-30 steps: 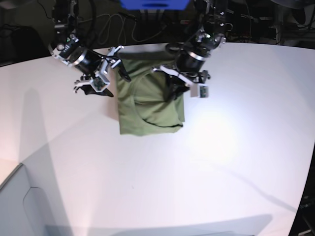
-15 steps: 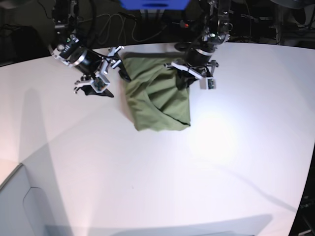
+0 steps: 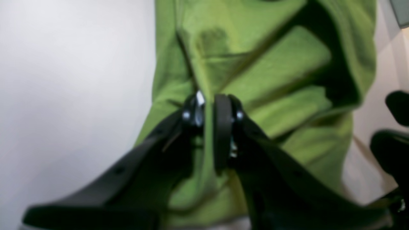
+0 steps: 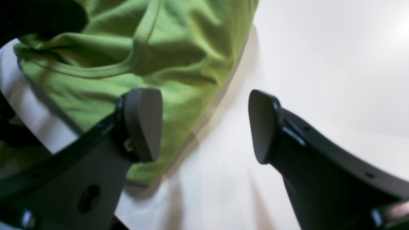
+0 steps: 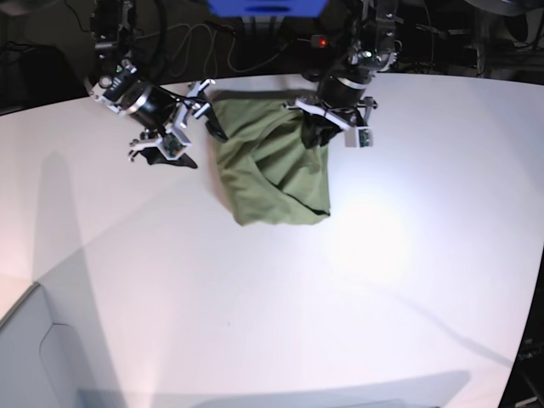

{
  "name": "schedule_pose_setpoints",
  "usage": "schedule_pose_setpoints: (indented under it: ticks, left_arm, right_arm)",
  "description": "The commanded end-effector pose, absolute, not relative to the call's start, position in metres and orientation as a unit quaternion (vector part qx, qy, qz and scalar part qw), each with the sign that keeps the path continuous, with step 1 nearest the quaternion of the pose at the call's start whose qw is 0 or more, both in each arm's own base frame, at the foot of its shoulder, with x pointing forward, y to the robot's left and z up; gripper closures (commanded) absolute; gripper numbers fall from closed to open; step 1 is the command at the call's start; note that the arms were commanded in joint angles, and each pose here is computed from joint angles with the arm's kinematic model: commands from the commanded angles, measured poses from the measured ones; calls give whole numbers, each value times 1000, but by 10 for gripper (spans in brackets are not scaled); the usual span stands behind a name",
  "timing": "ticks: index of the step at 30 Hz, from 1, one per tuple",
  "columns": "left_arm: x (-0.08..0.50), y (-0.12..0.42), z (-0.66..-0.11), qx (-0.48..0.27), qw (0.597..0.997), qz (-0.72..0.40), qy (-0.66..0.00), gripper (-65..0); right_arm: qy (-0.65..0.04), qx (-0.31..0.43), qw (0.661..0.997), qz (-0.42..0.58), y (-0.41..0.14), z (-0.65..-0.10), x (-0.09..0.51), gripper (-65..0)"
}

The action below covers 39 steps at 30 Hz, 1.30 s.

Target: Fold the T-shirt properly

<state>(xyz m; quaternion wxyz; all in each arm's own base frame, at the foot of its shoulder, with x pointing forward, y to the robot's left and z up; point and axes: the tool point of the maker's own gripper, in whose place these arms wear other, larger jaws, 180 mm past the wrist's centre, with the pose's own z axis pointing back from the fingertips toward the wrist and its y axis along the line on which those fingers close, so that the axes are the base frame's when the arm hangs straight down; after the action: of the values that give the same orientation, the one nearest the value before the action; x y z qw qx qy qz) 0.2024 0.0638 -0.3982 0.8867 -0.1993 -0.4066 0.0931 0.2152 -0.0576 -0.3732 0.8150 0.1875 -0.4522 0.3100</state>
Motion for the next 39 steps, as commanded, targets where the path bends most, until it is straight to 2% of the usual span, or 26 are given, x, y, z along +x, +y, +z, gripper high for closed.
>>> schedule_pose_setpoints:
  ticks: [1,4,8,12,22,33,35,36,38,39]
  left_arm:
    - [205,61,-386,-207,877,94,-423,-89]
    - [196,62,-379,-208,877,94,-424,-114]
    - [175,69,-375,-199,882,98,-416,-238]
    - [161,91,-372,-172,886,115,-414,-293]
    - [150,93,-404,-166,903,125,-376,-298]
    - [137,94,-413,-163,911,124,-358,-292]
    - [134,93,-417,-163,913,125,-352,-241]
    - [133,93,-418,-163,914,125,-351,-192]
    - [134,92,-418,-164,913,125,-351,-48]
    - [134,89,-416,-169,913,123,-352,0]
  right_arm:
    - [-473,202,799,313,-52,-360,218,-402]
    - [-473,202,799,313,-52,-360,218,-402]
    - [-473,202,799,313,-52,-360,218,-402]
    - [-473,202,799,313,-52,-360,218,-402]
    - [-474,210,797,311,-45,-359,217,-402]
    - [-474,210,797,311,-45,-359,217,-402]
    - [-474,210,797,311,-45,-359,217,-402]
    - [-474,210,797,311,-45,-359,217,-402]
    - [-474,210,797,311,-45,-359,217,-402]
    - [-474,210,797,311,-45,-359,217,-402]
